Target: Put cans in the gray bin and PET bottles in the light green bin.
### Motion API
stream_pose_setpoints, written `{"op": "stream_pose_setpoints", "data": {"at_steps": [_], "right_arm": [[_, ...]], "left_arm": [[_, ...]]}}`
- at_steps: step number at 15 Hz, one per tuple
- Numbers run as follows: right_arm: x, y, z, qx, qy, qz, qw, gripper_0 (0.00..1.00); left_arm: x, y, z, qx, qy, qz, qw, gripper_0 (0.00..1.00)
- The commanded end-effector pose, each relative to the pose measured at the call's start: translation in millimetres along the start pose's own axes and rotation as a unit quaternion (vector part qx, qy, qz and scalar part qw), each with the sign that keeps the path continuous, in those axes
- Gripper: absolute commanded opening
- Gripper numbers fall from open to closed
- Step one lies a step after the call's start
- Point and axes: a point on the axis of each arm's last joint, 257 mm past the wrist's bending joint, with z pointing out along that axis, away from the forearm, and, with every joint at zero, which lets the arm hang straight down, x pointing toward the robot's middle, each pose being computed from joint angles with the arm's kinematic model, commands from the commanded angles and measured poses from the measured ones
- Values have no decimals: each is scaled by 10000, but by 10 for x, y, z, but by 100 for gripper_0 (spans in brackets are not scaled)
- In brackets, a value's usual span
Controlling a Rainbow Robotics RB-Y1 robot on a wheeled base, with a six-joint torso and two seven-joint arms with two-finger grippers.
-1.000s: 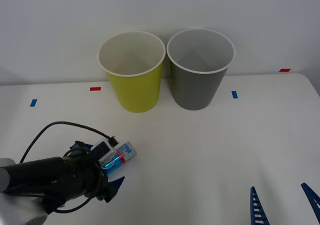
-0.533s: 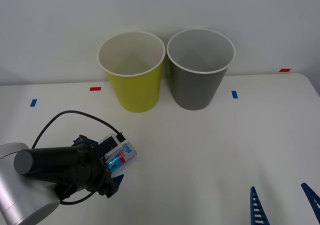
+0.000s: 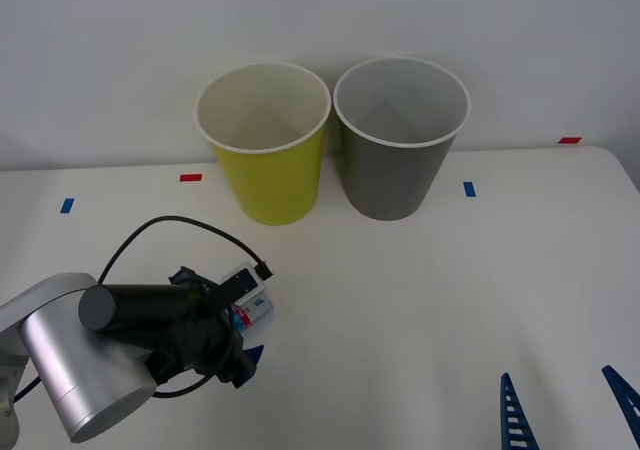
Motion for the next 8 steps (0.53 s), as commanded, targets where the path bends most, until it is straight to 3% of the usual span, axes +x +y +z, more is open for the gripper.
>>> {"op": "stream_pose_setpoints", "data": {"at_steps": [1,4,8], "right_arm": [[0,0,0,0,0,0,10000,100],[0,0,0,0,0,0,10000,100],[0,0,0,0,0,0,10000,100]], "left_arm": [[-78,-71,68,75,-33,-134,9999,100],[-35,-57,55,85,183,-226,9995,100],[133,111,175,-36,425,-392,9983,100]]}}
